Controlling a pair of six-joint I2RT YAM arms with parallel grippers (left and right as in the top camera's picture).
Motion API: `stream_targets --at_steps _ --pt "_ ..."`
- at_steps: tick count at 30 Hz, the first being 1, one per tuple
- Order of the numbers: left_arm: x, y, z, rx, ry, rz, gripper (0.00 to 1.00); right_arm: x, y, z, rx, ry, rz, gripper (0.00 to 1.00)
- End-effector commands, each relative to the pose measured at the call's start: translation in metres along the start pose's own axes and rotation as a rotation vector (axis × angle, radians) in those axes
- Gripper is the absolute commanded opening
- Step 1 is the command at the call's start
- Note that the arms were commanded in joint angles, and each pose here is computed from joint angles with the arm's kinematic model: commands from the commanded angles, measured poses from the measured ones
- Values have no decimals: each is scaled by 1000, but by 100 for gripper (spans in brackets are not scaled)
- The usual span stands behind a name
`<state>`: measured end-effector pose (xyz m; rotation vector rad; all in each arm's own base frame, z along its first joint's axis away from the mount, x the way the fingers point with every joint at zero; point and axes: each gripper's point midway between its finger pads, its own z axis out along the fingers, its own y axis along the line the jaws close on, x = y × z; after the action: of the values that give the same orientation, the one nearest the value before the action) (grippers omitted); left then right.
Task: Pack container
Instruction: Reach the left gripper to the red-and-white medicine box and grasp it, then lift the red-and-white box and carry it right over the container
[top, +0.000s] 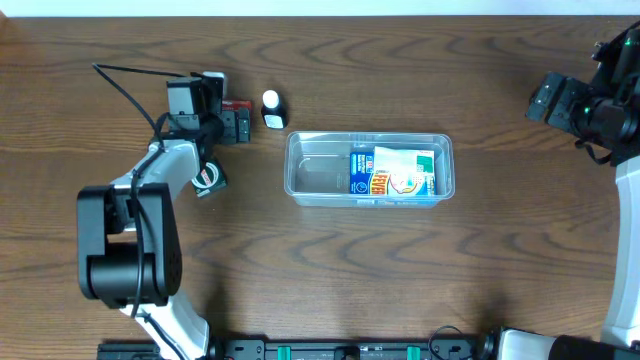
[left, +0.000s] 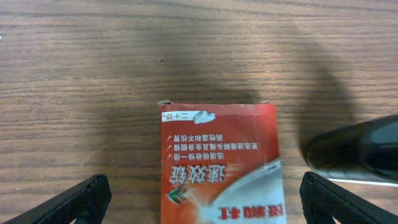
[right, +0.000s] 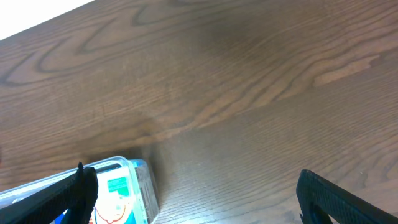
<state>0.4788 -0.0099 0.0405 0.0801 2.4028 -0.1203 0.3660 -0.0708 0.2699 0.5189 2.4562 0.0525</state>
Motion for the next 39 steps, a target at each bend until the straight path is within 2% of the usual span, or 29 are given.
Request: stream_targets --at_steps 1,15,22,24,31,39 --pt "5 -1 12 -7 17 19 98 -1 -1 0 -3 0 16 99" --pt "10 -4 21 -1 21 24 98 -1 -1 0 -3 0 17 99" --pt "26 -3 34 0 57 20 99 -1 -1 0 -3 0 17 99" --pt "27 -3 35 0 60 20 96 -1 -1 0 -3 0 17 99" --pt "23 -2 36 -1 44 21 66 -1 -1 0 -3 0 16 99" --pt "14 -3 28 -2 22 24 64 -1 -1 0 -3 0 17 99"
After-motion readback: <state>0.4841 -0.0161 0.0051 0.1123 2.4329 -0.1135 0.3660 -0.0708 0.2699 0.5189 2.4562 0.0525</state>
